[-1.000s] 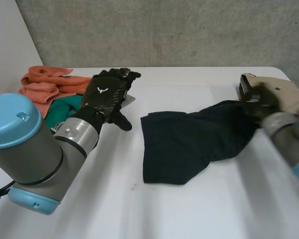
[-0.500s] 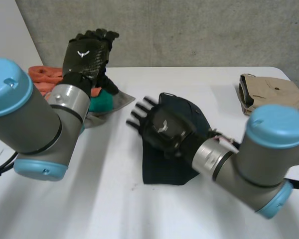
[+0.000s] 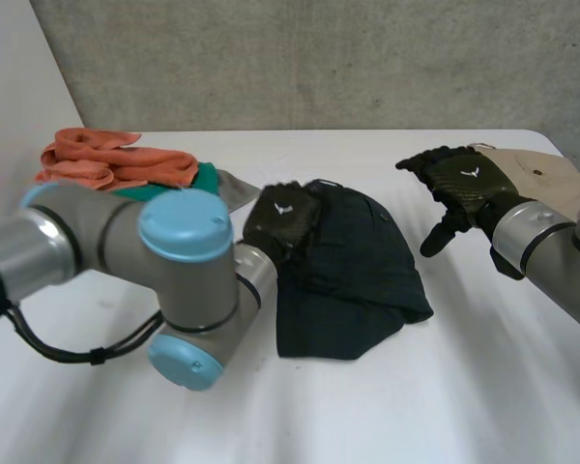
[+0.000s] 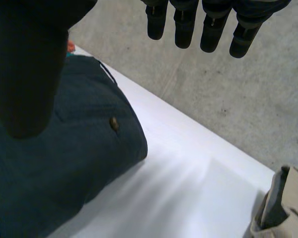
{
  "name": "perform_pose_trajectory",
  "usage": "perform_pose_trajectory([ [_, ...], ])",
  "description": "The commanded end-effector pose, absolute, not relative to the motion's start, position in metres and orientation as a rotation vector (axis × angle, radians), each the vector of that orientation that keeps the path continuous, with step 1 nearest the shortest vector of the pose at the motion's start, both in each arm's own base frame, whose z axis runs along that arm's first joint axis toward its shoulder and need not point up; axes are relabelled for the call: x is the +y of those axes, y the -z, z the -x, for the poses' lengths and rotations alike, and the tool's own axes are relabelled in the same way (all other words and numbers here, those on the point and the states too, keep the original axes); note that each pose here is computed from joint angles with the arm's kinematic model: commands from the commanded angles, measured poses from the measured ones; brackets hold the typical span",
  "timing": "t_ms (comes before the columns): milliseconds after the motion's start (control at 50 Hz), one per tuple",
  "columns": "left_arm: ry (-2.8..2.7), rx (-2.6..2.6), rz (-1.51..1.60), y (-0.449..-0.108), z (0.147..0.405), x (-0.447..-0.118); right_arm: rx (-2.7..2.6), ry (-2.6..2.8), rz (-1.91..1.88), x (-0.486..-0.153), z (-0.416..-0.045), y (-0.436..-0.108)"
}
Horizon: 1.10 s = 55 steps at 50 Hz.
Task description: Fold the laundry.
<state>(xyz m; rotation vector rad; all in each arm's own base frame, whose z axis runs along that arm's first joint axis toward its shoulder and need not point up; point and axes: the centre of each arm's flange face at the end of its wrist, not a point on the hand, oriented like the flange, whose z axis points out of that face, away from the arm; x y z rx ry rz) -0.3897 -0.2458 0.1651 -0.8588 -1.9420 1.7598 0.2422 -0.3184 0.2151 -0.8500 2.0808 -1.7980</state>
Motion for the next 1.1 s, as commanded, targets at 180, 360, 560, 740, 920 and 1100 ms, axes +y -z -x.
perform_pose_trajectory([
  [180, -1.815, -1.935, 1.064, -0.122, 0.409, -0.252, 2.137, 1.723, 0.864, -0.329, -0.249, -0.194],
  [360, -1.895, -1.987, 1.028, -0.152, 0.390, -0.240, 2.145, 1.691, 0.892, -0.339, -0.252, -0.203],
  [560, -1.851, -2.076, 1.194, -0.145, 0.366, -0.214, 2.179, 1.517, 0.948, -0.343, -0.275, -0.182],
  [740, -1.908, -2.025, 1.240, -0.156, 0.370, -0.211, 2.206, 1.423, 0.977, -0.341, -0.288, -0.145],
  [920, -2.066, -1.903, 1.107, -0.207, 0.378, -0.230, 2.163, 1.525, 1.020, -0.341, -0.289, -0.172],
  [1100, -1.994, -1.888, 0.909, -0.216, 0.386, -0.251, 2.077, 1.641, 1.046, -0.333, -0.288, -0.215],
])
